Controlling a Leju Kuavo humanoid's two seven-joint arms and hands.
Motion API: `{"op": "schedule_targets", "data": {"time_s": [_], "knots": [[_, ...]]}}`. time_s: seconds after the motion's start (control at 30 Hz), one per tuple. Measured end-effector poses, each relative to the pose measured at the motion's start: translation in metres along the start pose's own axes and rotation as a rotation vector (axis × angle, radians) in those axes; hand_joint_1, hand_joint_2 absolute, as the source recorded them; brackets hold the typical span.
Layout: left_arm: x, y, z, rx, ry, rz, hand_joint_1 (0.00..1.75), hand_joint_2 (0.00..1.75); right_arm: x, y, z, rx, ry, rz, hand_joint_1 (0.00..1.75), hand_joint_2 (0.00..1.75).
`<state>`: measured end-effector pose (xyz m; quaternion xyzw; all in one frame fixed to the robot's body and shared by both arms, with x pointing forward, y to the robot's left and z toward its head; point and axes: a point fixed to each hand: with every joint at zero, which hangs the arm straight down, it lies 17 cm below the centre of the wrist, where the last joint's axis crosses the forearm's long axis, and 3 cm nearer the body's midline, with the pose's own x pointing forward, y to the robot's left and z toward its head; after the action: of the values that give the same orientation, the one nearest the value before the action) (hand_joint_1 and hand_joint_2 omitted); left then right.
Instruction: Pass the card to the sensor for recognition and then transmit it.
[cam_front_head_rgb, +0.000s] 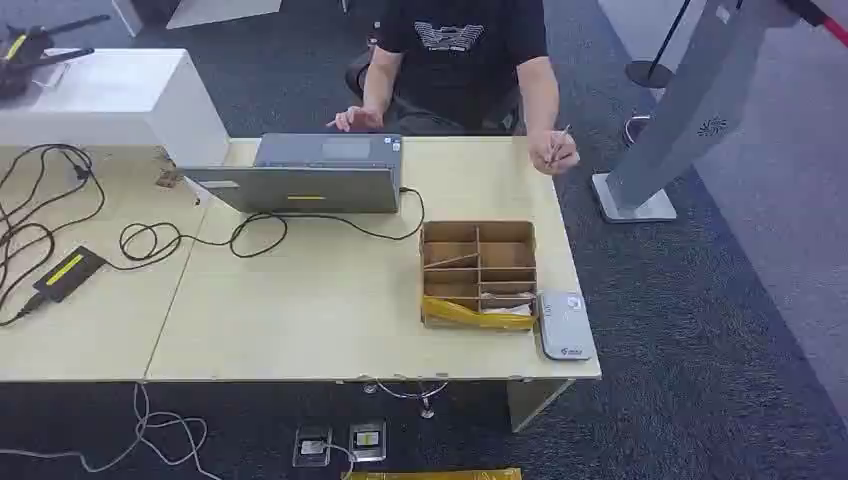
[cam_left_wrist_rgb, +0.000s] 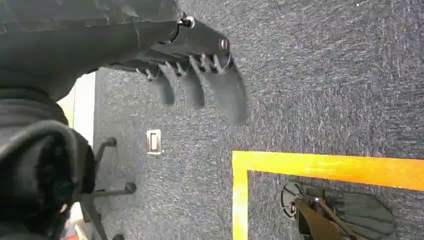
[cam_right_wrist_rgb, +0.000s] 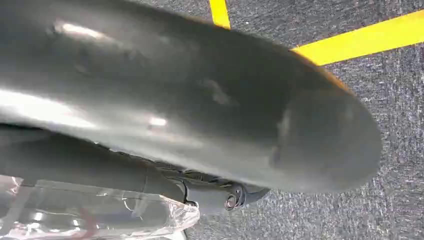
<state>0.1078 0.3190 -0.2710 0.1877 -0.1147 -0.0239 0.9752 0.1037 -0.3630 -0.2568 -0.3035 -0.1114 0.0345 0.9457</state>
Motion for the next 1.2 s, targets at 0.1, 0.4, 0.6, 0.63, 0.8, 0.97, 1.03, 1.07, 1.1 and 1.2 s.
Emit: {"op": "schedule_targets", "data": {"time_s": [0.1,0.4,0.6,0.63,0.8,0.97,1.03,1.07,1.1,1.2], "knots": [[-0.001,0.0,0.0,0.0,0.004,0.003,0.0,0.0,0.0,0.0,0.0,0.0,0.0,0.0,0.0,0.0],[-0.005,-0.002,0.0,-0.007,0.03,0.009,0.0,0.0,0.0,0.0,0.0,0.002,-0.002,0.002,0.0,0.0],[-0.005,-0.002,0.001,-0.008,0.029,0.009,0.0,0.0,-0.006,-0.001,0.0,-0.007,0.047,-0.092,0.0,0.0],[-0.005,-0.002,0.001,-0.008,0.028,0.009,0.0,0.0,-0.011,-0.002,0.0,-0.012,0.086,-0.158,0.0,0.0],[-0.003,-0.002,0.0,-0.007,0.015,0.009,0.0,0.0,-0.033,-0.021,-0.01,-0.062,0.236,-0.524,0.0,0.0],[-0.002,-0.002,0.0,-0.006,0.015,0.011,0.0,0.0,-0.034,-0.05,-0.026,-0.099,0.236,-0.59,0.0,0.0],[-0.003,-0.002,0.0,-0.006,0.015,0.011,0.0,0.0,-0.035,-0.057,-0.029,-0.11,0.233,-0.591,0.0,0.0],[-0.003,-0.002,0.0,-0.006,0.015,0.011,0.0,0.0,-0.035,-0.06,-0.031,-0.114,0.232,-0.592,0.0,0.0],[-0.003,-0.002,0.0,-0.006,0.015,0.011,0.0,0.0,-0.035,-0.062,-0.031,-0.117,0.232,-0.592,0.0,0.0],[-0.003,-0.002,0.0,-0.006,0.015,0.011,0.0,0.0,-0.036,-0.066,-0.033,-0.123,0.23,-0.592,0.0,0.0]]}}
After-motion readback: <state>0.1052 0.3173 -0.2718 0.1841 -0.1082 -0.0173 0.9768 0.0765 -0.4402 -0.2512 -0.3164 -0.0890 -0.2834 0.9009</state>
